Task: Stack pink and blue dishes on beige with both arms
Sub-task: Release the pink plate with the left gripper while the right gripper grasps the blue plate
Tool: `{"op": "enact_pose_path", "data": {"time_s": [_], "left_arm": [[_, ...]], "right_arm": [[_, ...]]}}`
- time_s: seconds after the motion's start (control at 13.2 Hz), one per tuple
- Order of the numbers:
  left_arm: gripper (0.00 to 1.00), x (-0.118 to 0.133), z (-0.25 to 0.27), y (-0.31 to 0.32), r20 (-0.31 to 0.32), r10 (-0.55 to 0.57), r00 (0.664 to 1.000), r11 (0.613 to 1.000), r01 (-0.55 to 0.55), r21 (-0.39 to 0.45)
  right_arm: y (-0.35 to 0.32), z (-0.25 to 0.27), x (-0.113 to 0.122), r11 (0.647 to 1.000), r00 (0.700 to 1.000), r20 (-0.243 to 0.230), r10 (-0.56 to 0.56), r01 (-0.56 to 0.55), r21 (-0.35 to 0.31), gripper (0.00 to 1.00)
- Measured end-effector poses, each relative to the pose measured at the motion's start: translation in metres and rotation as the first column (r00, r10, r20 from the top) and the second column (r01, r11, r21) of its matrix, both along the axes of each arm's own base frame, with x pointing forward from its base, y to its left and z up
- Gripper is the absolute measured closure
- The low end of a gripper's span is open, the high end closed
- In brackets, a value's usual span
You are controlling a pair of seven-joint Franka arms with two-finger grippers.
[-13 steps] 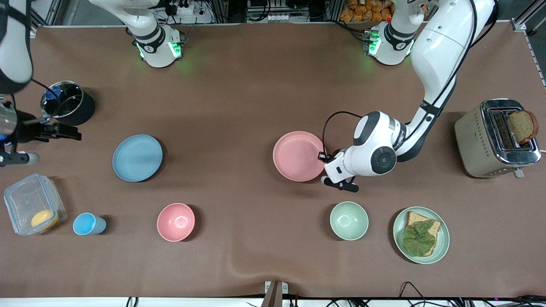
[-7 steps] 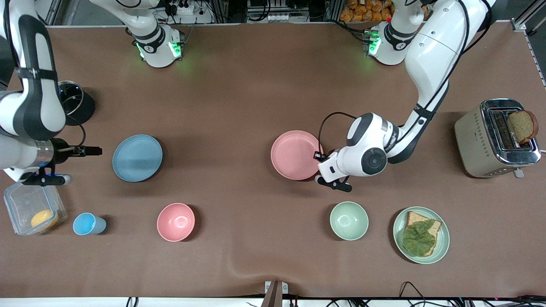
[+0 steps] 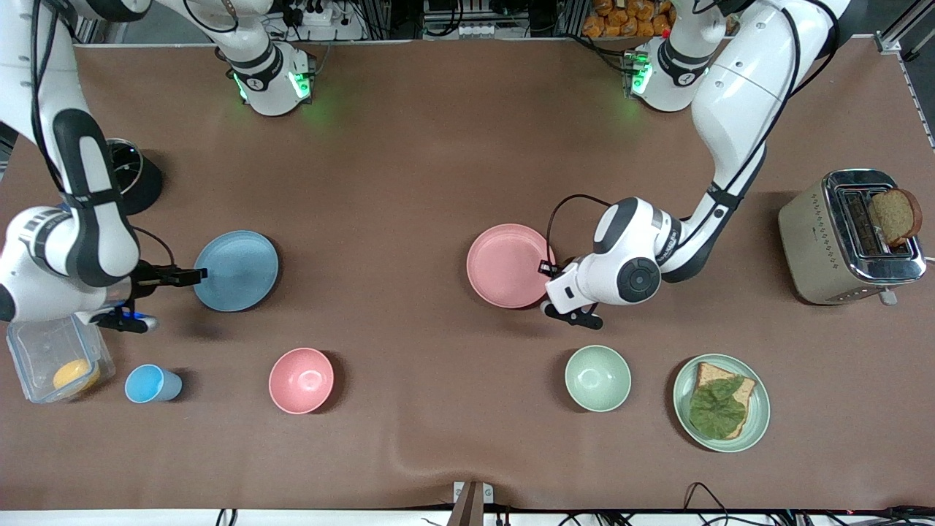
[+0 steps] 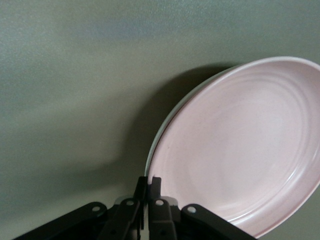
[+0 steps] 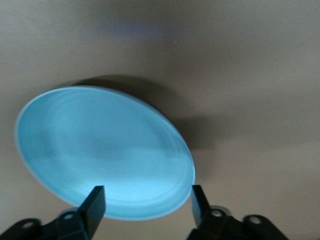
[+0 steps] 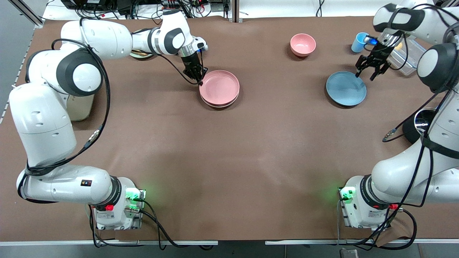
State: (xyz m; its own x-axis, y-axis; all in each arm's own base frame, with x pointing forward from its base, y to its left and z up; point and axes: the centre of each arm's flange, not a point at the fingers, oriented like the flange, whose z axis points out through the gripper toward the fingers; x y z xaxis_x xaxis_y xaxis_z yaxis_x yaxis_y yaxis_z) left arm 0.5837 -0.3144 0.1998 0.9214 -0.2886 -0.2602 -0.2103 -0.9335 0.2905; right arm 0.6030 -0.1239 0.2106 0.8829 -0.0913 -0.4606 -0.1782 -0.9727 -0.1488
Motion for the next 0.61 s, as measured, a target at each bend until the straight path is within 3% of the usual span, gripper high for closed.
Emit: {"op": "enact_pose_path", "data": {"time_s": [0.23,0.53,0.61], "left_arm": [[0.96,-0.001,-0.002,-0.001,-0.004,-0.001,1.000,1.000,0.001,0.001],[0.96,-0.003,-0.003,-0.003,-0.007,0.005,1.000,1.000,-0.005,0.005],[0.90,-0.004,-0.003,-0.005,-0.010,0.013,1.000,1.000,-0.013,0.009]], "right_arm": [[0.000,-0.025,-0.003,1.000,1.000,-0.018,0.005,-0.005,0.007,0.32],[-0.021,-0.028,-0.003,1.000,1.000,0.021,0.022,-0.022,0.018,0.31],[-0.024,-0.028,-0.004,1.000,1.000,0.023,0.021,-0.021,0.020,0.31]]}}
